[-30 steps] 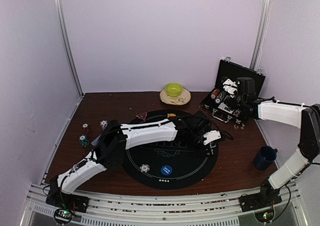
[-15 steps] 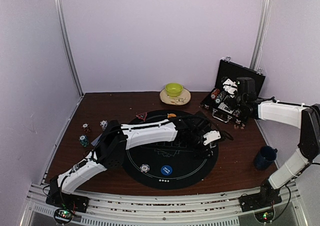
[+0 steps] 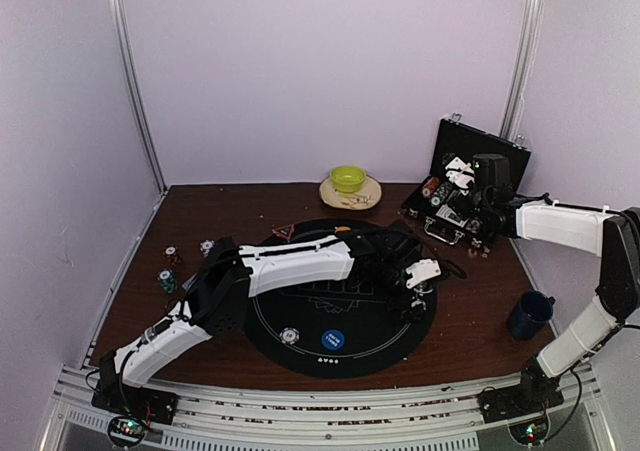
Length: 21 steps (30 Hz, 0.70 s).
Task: Distribute texas hold em gaming equipment
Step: Place the pile of poker chips at the dealer area, then pick up the pile of poker chips from the pile of poker chips.
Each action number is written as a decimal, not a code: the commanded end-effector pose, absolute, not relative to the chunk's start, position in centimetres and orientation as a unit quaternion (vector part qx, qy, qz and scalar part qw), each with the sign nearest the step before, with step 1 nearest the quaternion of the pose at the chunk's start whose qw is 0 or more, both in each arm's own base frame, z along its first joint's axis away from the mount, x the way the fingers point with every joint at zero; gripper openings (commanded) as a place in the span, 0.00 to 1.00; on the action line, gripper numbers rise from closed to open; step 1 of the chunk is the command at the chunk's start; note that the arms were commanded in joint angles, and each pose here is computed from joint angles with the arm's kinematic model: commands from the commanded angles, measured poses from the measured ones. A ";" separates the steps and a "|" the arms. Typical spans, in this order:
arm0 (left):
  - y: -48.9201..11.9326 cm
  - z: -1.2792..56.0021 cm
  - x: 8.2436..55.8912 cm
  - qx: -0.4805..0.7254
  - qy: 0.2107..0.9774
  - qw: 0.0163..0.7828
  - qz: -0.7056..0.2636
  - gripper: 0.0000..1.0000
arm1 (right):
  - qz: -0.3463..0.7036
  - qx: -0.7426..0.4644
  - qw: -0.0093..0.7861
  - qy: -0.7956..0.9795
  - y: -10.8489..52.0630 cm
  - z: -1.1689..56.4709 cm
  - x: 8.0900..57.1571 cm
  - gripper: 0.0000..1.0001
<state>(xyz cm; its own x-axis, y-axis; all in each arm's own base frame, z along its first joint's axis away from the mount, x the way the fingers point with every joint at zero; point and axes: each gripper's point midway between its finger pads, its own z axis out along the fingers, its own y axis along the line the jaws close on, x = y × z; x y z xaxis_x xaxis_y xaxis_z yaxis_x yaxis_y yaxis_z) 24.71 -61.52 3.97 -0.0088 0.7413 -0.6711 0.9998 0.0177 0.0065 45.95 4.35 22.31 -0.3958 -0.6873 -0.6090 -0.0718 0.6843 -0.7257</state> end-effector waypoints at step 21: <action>-32.0 14.0 38.7 0.548 0.779 0.304 -0.034 0.98 | -0.318 -0.265 0.486 0.770 5.9 21.3 45.9 1.00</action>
<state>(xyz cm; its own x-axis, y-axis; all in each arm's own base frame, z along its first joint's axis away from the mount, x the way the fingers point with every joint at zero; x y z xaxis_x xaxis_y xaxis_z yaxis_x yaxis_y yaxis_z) 34.65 -38.31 12.83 -0.0994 0.8534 -0.5117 0.9258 0.2678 0.2669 45.91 5.26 22.08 -0.3854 -0.7009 -0.6002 -0.0903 0.6759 -0.7314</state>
